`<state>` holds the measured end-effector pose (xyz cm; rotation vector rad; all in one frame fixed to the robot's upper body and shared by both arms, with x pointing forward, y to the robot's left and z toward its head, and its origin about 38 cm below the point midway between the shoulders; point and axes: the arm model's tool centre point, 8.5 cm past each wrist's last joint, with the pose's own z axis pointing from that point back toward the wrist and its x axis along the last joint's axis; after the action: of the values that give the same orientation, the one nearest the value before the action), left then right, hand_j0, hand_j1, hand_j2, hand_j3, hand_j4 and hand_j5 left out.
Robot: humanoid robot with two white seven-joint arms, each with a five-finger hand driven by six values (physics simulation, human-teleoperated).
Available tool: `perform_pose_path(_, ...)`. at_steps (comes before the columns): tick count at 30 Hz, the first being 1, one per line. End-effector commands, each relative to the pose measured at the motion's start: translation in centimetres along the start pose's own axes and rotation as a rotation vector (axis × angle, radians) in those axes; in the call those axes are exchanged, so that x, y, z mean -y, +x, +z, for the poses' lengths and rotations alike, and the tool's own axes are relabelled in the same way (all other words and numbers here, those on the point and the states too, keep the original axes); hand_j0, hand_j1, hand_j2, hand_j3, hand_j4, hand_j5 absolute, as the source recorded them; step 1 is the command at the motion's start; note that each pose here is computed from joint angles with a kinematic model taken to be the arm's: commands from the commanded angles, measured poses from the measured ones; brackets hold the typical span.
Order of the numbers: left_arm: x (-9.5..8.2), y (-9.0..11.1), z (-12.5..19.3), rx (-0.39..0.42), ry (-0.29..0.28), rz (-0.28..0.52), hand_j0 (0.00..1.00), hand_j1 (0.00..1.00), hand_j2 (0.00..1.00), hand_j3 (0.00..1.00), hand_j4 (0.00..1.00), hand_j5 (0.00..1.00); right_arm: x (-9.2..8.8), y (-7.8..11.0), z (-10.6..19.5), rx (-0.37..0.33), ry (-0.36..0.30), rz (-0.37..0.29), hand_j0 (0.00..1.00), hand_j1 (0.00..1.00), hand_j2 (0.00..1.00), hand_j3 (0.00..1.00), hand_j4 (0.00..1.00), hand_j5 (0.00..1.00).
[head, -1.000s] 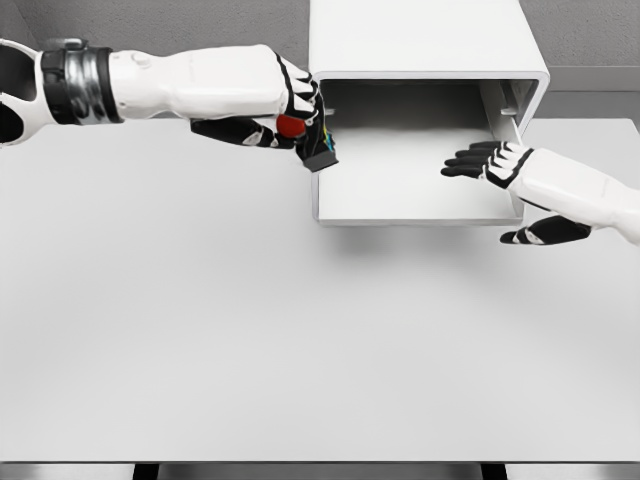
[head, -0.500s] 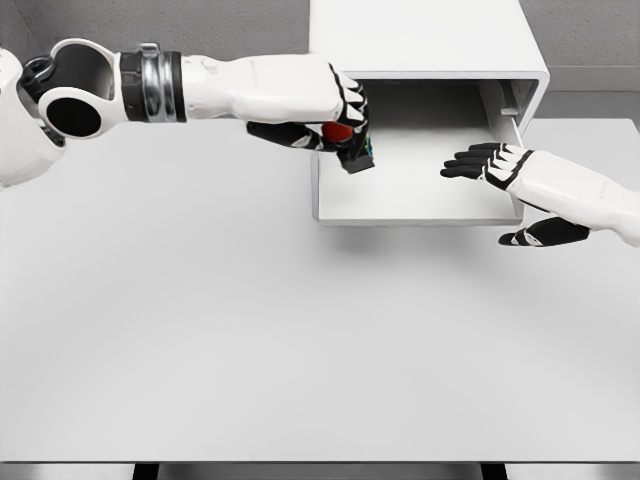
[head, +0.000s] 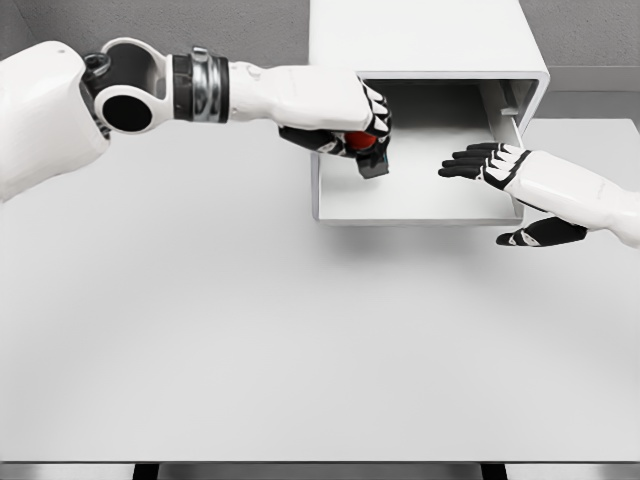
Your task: Slide open multi-storey tabletop storage cabinets and put open load switch and slide close multi-storey tabletop storage cabinets
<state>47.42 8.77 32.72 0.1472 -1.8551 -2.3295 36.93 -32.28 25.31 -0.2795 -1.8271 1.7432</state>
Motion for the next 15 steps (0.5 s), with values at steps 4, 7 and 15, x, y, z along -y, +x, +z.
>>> perform_pose_path(4, -0.09, -0.03, -0.49, 0.002, -0.006, -0.002, 0.43, 0.43, 0.43, 0.43, 0.43, 0.43, 0.03, 0.02, -0.05, 0.002, -0.007, -0.007, 1.0, 1.0, 1.0, 1.0, 1.0, 1.0)
perform_pose_path(7, -0.08, -0.06, -0.42, 0.0, -0.006, -0.002, 0.46, 0.46, 0.46, 0.46, 0.46, 0.46, -0.02, 0.03, -0.07, 0.002, -0.006, -0.008, 1.0, 1.0, 1.0, 1.0, 1.0, 1.0)
perform_pose_path(15, -0.43, 0.13, -0.15, 0.003, 0.006, -0.01, 1.0, 1.0, 1.0, 1.0, 1.0, 1.0, -0.05, 0.07, -0.19, 0.005, -0.011, -0.01, 1.0, 1.0, 1.0, 1.0, 1.0, 1.0)
